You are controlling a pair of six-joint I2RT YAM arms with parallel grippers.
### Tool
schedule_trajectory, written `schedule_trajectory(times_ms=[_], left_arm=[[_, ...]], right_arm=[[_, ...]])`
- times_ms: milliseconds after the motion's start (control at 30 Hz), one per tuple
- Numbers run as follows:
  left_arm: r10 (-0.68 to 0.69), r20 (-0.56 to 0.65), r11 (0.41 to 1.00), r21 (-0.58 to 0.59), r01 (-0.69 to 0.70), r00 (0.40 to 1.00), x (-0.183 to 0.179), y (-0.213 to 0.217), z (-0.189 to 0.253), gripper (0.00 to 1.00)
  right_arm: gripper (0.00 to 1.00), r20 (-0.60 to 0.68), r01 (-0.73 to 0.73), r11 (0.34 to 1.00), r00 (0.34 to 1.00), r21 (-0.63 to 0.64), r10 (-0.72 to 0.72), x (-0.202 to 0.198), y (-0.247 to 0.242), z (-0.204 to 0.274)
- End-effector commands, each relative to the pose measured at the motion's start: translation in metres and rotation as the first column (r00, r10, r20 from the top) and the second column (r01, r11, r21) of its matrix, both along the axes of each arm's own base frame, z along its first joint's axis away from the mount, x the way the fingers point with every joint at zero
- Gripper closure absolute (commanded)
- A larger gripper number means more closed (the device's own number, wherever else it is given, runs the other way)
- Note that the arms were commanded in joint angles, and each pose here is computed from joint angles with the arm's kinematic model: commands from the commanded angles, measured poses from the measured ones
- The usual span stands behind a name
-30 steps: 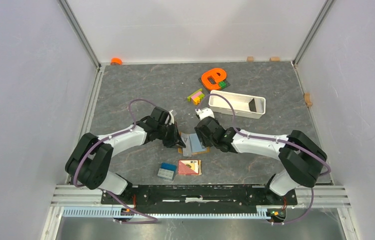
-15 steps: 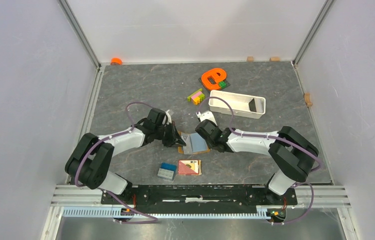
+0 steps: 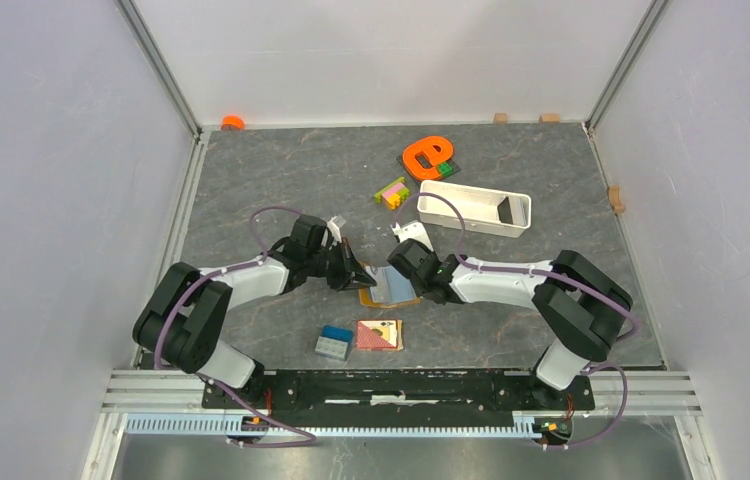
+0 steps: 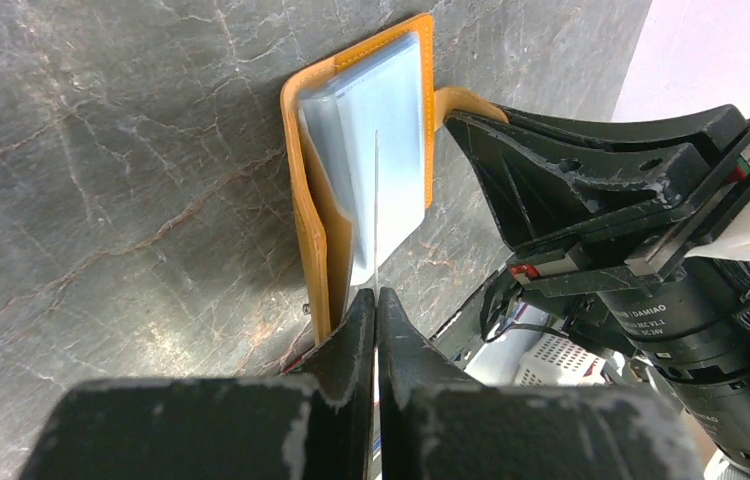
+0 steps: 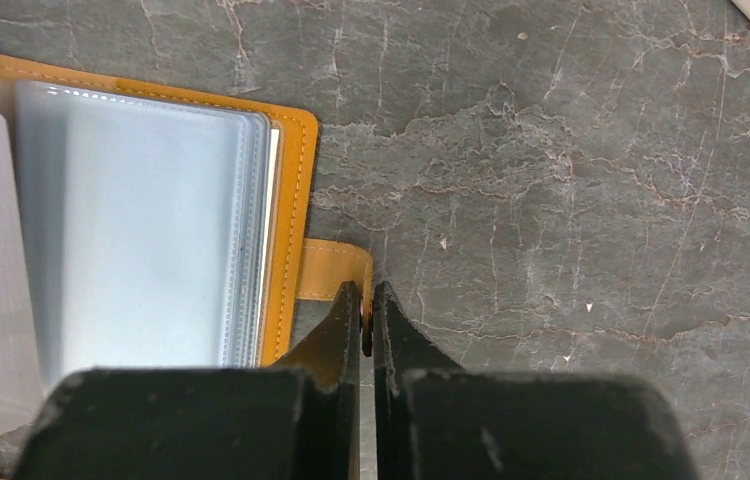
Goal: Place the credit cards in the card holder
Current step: Insert the credit card into the card holder.
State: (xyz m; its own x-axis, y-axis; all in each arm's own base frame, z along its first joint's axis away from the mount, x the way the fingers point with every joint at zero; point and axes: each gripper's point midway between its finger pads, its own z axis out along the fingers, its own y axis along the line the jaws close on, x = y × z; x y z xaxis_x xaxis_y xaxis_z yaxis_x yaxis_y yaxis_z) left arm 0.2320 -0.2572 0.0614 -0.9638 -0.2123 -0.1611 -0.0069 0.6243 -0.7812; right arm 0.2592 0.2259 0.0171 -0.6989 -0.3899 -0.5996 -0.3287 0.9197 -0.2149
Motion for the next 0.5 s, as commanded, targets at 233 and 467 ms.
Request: schedule_trajectory(times_ms=[233, 467], left_arm=[[0.024, -0.038, 1.0, -0.018, -0.024, 0.999, 0.004, 0.003, -0.01, 0.98], [0.022, -0.043, 1.0, -0.014, -0.023, 0.999, 0.004, 0.005, -0.014, 0.98]], right_arm=[[1.0, 0.002, 0.021, 0.999, 1.0, -0.023, -0.021, 0.002, 0.0, 0.0], [1.0, -0.005, 0.02, 0.999, 1.0, -0.032, -0.02, 0.002, 0.0, -0.002]])
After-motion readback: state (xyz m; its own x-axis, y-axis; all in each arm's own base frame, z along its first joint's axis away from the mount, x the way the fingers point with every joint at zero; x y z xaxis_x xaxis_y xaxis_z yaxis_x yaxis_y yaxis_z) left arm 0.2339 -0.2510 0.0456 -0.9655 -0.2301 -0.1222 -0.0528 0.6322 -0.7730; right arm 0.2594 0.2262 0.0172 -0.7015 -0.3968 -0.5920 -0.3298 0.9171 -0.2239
